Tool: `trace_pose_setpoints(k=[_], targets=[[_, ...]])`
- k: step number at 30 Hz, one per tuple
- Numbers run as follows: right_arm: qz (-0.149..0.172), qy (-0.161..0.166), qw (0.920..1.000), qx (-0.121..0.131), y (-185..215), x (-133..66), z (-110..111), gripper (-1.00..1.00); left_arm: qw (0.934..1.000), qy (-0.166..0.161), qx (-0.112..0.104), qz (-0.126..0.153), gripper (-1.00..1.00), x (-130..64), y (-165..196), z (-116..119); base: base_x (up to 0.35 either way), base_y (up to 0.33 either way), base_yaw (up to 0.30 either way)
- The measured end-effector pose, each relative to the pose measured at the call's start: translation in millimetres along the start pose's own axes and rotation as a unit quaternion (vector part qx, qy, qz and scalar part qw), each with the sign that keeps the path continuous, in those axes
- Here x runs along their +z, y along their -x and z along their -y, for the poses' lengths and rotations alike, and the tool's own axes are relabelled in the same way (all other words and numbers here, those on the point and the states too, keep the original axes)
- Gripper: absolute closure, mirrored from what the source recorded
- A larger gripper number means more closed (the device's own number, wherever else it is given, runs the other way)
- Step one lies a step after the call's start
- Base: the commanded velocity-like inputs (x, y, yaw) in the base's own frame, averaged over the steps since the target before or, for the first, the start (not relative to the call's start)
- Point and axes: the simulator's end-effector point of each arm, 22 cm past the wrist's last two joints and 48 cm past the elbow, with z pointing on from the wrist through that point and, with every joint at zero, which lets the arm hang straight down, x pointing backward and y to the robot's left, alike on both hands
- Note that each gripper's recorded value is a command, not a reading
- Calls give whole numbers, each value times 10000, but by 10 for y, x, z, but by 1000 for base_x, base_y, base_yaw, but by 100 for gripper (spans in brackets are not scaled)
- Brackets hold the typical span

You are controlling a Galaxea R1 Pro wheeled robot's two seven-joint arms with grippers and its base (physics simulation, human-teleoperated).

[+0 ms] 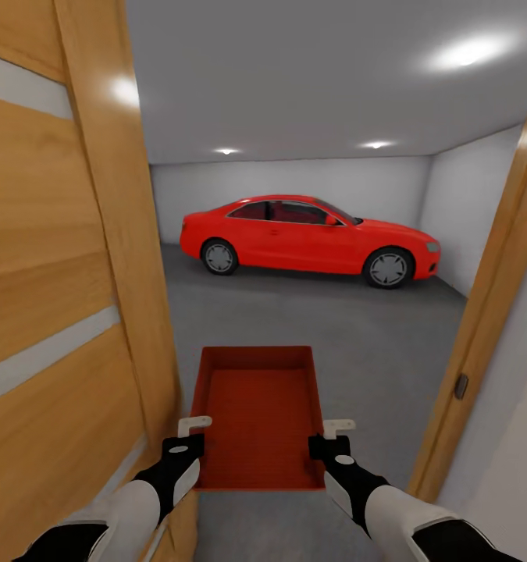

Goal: Move the two storage containers from the living room to the garage. In the garage, place one container on the floor and stack the other container on top of it (either order is fine).

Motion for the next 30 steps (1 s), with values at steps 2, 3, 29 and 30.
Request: trace_pose_setpoints(k=[2,3,29,30], targets=[[-1,0,10000,-1,0,0,0,100,10000,0,-1,-1,100,0,-1,0,289,217,-287],[2,0,10000,0,2,0,0,100,10000,0,0,2,100,0,2,0,289,215,-287],[20,17,10000,10,7,7,30,100,10000,12,1,19,100,-12,12,28,117,35,-167],[17,17,10000,8,7,6,30,100,10000,12,0,17,100,-13,10,28,301,0,0]])
